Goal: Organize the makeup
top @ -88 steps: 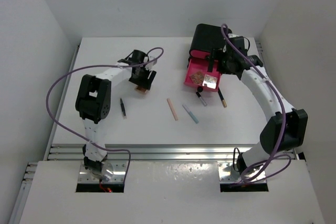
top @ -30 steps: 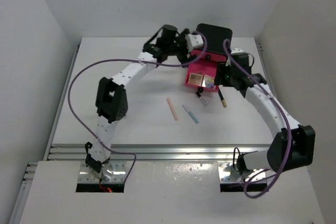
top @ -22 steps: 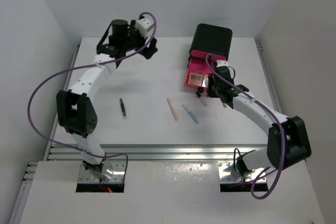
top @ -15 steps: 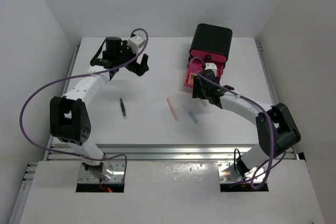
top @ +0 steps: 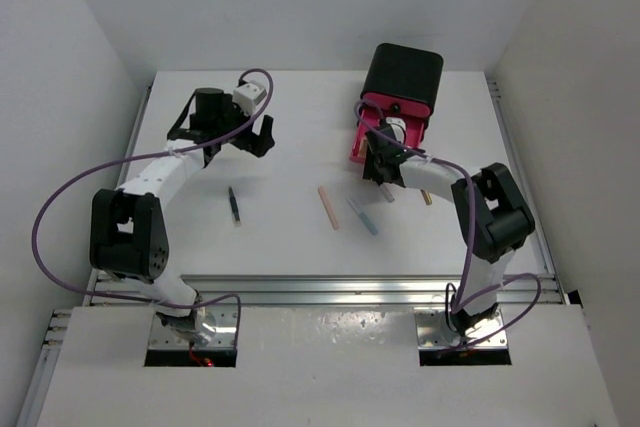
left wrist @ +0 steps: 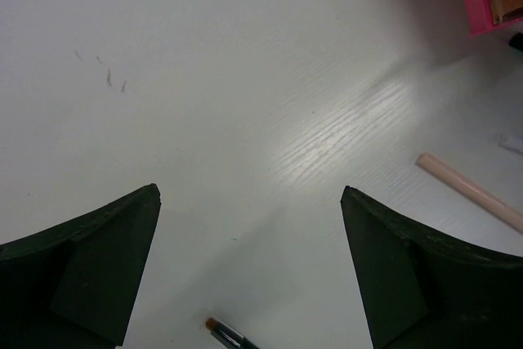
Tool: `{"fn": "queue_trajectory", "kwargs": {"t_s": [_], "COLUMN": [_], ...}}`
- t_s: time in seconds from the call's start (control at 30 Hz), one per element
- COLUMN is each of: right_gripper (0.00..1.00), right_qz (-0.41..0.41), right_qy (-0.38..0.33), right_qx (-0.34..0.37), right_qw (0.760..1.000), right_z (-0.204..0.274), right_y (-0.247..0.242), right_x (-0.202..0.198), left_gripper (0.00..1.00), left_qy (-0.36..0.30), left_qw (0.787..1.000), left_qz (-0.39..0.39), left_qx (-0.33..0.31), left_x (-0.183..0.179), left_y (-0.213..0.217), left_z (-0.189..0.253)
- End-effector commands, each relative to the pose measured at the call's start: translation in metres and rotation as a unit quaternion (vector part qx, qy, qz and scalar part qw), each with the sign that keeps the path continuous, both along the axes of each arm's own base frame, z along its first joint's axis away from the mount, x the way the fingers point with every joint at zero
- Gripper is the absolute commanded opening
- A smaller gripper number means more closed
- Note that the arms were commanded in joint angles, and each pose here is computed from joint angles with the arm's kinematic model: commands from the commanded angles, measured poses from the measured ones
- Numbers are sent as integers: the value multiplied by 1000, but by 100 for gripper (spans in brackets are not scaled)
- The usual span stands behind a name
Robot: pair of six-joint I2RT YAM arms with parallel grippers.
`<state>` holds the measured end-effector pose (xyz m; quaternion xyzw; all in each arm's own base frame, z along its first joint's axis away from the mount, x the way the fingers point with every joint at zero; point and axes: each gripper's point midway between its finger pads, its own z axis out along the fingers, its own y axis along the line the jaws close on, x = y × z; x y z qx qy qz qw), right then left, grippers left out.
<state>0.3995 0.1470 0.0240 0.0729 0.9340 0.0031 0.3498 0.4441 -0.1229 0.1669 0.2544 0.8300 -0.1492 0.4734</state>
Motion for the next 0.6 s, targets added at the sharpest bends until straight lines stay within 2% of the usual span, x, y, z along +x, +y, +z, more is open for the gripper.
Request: {"fn": "queue_trajectory", "kwargs": {"t_s": [0.0,0.1,0.23,0.57], "right_gripper": [47,40,21,0], "right_qz": [-12,-23,-43,-63], "right_qy": [-53,-49,-56,-110], "right_qx": [22,21,-3,-6], "right_qw": [998,998,998,992], "right_z": [24,22,27,61], "right_y": [10,7,-4,-12], "right_x": [32,34,34,51], "left_gripper": [99,99,99,99], "left_qy": [-56,-61,-63,-61], "left_qw": [998,998,998,998], "left_qz": [10,6,8,6], "left_qx": [-8,-1,4,9], "left_x": [8,9,7,4], "left_y": [2,3,5,6], "left_z": [32,32,32,28]}}
